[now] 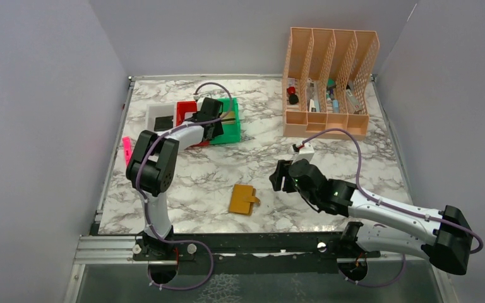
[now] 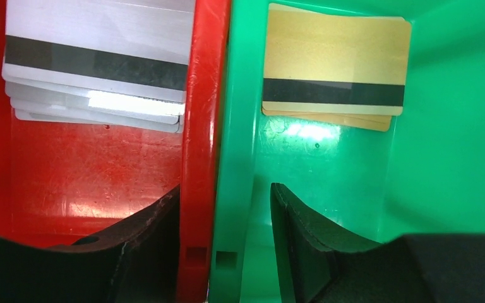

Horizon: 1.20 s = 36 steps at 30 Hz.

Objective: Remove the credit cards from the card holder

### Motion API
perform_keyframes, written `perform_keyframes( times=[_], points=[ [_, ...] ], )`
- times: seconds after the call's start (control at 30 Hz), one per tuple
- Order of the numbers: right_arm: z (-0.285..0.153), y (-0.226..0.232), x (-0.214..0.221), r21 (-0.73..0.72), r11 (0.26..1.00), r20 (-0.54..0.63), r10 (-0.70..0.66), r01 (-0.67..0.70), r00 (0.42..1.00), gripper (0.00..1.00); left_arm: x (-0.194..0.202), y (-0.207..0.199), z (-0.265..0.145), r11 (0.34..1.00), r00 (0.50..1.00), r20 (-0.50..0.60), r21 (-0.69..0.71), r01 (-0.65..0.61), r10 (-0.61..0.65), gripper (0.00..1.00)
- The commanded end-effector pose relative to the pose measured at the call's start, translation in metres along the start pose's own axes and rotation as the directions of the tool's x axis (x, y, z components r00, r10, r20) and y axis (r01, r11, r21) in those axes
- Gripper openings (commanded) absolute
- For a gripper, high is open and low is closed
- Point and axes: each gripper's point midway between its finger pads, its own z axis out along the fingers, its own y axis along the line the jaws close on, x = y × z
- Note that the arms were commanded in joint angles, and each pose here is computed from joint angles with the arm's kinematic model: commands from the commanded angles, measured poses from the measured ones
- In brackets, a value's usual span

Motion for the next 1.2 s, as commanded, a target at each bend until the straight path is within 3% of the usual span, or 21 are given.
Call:
perform_keyframes(
  times=[0.0, 0.4, 0.63, 0.77, 0.93, 1.17],
  points=[
    [-0.003, -0.005, 0.0, 0.012, 1.0, 0.003, 0.017, -0.017, 1.0, 0.65, 0.033, -0.039, -0.029, 0.995, 0.998, -0.069, 0.105, 0.003, 0.004, 0.52],
    [-0.013, -0.019, 0.001, 0.036, 0.998, 0.027, 0.044, -0.045, 0.999, 0.65, 0.107, -0.106, -0.085, 0.979, 0.993, -0.099, 0.199, -0.046, 0.067, 0.51],
    [-0.021, -0.029, 0.009, 0.043, 0.996, 0.021, 0.081, -0.082, 0.997, 0.65, 0.129, -0.138, -0.106, 0.962, 0.989, -0.08, 0.253, -0.101, 0.125, 0.51],
    [-0.023, -0.03, 0.014, 0.034, 0.995, 0.011, 0.095, -0.095, 0.995, 0.65, 0.13, -0.14, -0.112, 0.96, 0.99, -0.074, 0.262, -0.097, 0.12, 0.53],
    [-0.022, -0.022, 0.024, -0.005, 0.993, -0.03, 0.119, -0.119, 0.992, 0.65, 0.11, -0.149, -0.134, 0.945, 0.993, -0.023, 0.31, -0.102, 0.114, 0.62],
    [-0.011, 0.015, 0.049, -0.17, 0.968, -0.146, 0.162, -0.186, 0.976, 0.64, 0.075, -0.144, -0.179, 0.912, 0.989, 0.081, 0.385, -0.143, 0.121, 0.72]
  ],
)
